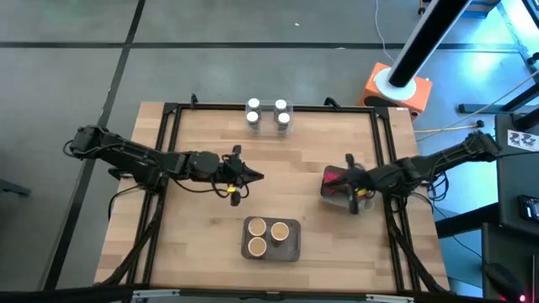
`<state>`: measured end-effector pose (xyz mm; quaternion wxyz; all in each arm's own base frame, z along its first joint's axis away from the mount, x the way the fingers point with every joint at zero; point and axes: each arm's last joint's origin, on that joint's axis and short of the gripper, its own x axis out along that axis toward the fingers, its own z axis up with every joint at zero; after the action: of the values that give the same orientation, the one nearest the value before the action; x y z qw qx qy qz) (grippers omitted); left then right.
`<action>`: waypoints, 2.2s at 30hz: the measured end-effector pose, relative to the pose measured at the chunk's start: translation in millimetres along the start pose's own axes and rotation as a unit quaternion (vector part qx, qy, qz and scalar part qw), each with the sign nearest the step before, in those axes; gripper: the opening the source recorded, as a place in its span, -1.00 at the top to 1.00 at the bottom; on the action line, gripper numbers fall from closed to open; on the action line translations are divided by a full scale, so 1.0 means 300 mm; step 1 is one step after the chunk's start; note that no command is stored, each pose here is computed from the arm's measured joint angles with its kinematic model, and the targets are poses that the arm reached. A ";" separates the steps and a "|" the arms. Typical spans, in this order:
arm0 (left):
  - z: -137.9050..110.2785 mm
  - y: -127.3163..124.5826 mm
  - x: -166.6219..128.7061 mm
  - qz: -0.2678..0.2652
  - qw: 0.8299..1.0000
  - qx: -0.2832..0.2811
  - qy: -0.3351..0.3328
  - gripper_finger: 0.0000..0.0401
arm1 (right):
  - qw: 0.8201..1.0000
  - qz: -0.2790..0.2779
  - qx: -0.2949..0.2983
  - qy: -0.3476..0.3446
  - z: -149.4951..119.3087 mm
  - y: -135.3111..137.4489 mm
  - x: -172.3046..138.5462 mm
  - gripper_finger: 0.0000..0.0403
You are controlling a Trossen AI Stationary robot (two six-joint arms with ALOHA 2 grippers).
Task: Sort spices by type
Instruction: Return to Home Position
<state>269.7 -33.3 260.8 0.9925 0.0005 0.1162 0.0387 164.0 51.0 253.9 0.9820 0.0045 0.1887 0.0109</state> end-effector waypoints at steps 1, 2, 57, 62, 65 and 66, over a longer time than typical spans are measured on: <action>0.000 0.011 0.002 0.002 1.000 0.000 0.000 0.97 | 1.000 -0.004 0.002 -0.008 -0.013 -0.014 -0.017 0.95; 0.000 0.018 0.004 0.002 1.000 0.000 0.001 0.98 | 1.000 -0.008 0.005 -0.017 -0.024 -0.026 -0.032 0.97; -0.394 0.241 -0.431 0.114 0.988 -0.067 -0.081 0.99 | 0.979 -0.020 0.037 -0.200 -0.329 -0.113 -0.124 0.89; -0.441 0.240 -0.447 0.129 0.985 -0.083 -0.076 0.99 | 0.979 -0.020 0.038 -0.201 -0.329 -0.113 -0.124 0.89; -0.453 0.239 -0.454 0.132 0.984 -0.082 -0.085 0.99 | 0.979 -0.020 0.038 -0.201 -0.329 -0.113 -0.124 0.89; -0.449 0.238 -0.455 0.131 0.984 -0.078 -0.091 0.99 | 0.979 -0.020 0.038 -0.201 -0.329 -0.113 -0.124 0.89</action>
<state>100.6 26.4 161.9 0.9823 -0.0585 0.0206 0.1768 93.5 16.7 175.6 0.9990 0.0400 -0.0124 -0.0167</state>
